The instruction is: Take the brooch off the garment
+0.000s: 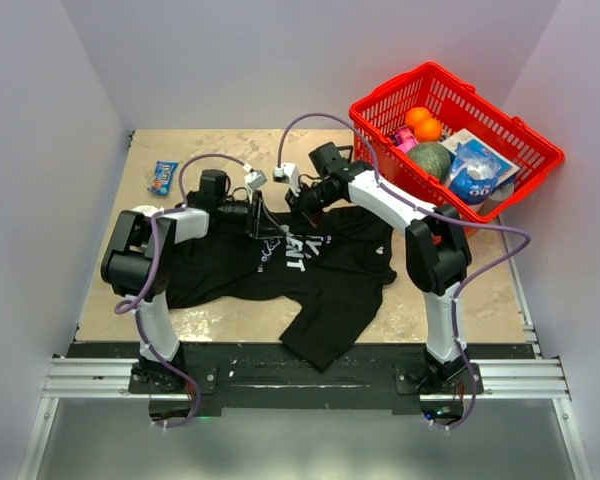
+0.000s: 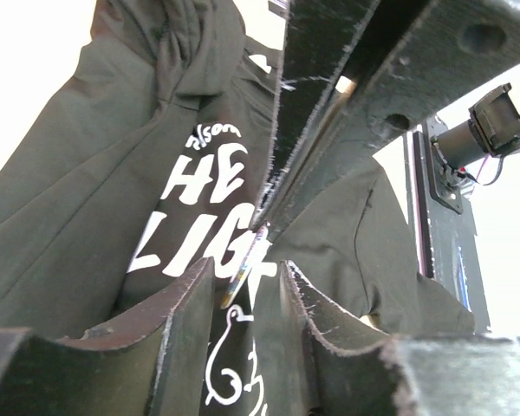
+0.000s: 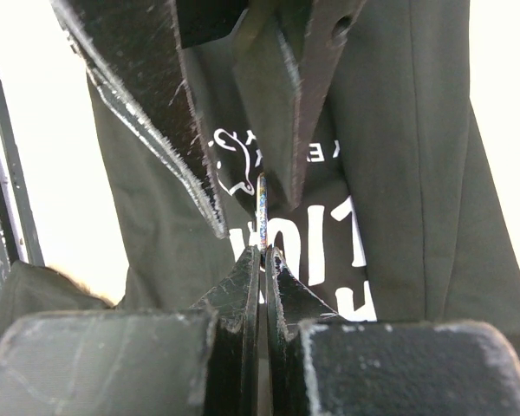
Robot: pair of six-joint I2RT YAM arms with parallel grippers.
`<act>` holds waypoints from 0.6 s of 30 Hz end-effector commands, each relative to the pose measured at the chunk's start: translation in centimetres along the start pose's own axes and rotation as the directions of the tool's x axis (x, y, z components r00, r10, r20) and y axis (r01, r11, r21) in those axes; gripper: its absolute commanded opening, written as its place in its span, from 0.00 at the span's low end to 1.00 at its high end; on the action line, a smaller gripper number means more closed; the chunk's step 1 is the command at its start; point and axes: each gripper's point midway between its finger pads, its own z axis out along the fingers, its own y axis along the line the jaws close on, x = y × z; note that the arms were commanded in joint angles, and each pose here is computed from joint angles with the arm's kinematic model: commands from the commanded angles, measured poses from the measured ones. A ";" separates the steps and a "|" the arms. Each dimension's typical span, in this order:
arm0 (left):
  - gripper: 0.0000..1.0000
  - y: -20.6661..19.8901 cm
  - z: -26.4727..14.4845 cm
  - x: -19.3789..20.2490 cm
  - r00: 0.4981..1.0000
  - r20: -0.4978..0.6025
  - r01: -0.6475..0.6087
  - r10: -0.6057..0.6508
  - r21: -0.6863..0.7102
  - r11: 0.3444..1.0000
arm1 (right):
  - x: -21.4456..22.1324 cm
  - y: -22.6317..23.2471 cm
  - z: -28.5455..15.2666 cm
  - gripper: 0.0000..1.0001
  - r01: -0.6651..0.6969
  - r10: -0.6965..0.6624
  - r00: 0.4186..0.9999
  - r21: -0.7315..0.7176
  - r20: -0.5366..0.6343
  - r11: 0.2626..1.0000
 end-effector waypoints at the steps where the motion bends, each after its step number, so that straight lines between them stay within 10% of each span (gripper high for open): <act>1: 0.39 -0.5 0.6 -0.7 0.998 0.007 -0.070 0.069 0.045 0.997 | -1.3 -0.7 -0.4 0.00 -0.011 0.010 0.999 0.006 0.044 1.000; 18: 0.35 0.7 1.5 -0.8 0.995 0.012 -0.097 0.098 -0.002 0.995 | -1.3 -1.0 -0.1 0.00 -0.059 0.059 0.997 -0.006 0.055 0.998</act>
